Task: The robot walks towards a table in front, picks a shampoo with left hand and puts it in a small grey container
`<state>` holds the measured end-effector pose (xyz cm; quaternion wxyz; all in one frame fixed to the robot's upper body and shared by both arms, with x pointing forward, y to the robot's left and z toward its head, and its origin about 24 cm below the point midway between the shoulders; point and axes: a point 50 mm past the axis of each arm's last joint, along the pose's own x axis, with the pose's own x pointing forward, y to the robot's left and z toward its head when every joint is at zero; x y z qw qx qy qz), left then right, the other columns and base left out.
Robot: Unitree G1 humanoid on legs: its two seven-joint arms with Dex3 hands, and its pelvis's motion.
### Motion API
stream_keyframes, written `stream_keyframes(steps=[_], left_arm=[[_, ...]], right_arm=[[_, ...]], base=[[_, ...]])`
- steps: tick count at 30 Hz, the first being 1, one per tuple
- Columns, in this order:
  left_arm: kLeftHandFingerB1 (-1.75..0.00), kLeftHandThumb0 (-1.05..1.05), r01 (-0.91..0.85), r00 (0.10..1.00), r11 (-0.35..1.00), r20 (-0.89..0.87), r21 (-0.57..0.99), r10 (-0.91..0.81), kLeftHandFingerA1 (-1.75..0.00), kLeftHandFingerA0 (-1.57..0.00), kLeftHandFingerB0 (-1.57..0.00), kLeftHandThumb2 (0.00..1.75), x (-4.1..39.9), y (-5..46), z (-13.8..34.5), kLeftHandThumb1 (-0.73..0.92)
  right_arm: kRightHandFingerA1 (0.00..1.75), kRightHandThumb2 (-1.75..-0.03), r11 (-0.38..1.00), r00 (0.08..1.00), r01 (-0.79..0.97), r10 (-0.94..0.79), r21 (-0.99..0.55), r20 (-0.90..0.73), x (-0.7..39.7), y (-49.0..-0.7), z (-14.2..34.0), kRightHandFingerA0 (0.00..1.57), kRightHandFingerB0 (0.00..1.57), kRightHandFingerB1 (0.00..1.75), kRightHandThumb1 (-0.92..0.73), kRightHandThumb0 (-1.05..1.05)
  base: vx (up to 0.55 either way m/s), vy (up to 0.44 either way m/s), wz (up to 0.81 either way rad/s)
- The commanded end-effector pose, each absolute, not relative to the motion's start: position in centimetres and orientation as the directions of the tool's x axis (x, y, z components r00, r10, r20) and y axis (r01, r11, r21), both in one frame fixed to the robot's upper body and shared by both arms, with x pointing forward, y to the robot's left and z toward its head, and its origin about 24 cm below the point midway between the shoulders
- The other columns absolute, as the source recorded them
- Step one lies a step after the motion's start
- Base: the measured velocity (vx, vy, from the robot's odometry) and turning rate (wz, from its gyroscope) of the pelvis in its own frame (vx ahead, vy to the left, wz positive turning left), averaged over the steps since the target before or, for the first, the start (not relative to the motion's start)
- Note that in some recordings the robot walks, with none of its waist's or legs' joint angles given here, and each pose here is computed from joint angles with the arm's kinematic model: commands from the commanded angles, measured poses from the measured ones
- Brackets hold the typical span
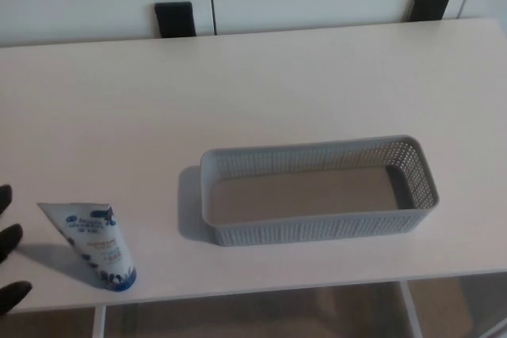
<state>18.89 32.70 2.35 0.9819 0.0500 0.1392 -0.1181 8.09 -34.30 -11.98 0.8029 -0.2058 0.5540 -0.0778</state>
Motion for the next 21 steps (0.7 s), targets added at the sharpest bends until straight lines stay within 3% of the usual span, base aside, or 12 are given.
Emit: stream_keyframes(steps=[1, 13, 21], left_arm=[[0.00, -0.56, 0.254, 0.916, 0.966, -0.334, 0.056, -0.222, -0.10, 0.00, 0.00, 0.72, 19.3, 32.6, 1.5, 0.37], [-0.03, -0.58, 0.233, 0.913, 0.971, -0.354, 0.047, -0.202, -0.12, 0.00, 0.00, 0.74, 19.7, 32.5, 0.8, 0.37], [-0.03, -0.56, 0.308, 0.908, 0.946, -0.328, 0.100, -0.261, -0.15, 0.00, 0.00, 0.72, 20.0, 30.6, 0.7, 0.37]], right_arm=[[0.45, -0.61, 0.894, 0.369, -0.116, -0.366, -0.433, -0.854, 8.4, -34.8, -11.7, 0.63, 0.53, 0.40, -0.70, -0.41], [0.45, -0.61, 0.892, 0.371, -0.126, -0.363, -0.434, -0.855, 8.4, -34.7, -11.7, 0.63, 0.54, 0.40, -0.70, -0.41], [0.44, -0.61, 0.892, 0.370, -0.135, -0.359, -0.432, -0.857, 8.2, -34.7, -11.7, 0.60, 0.53, 0.39, -0.71, -0.40]], base=[[0.00, 0.000, 0.00], [0.00, 0.000, 0.00], [0.00, 0.000, 0.00]])
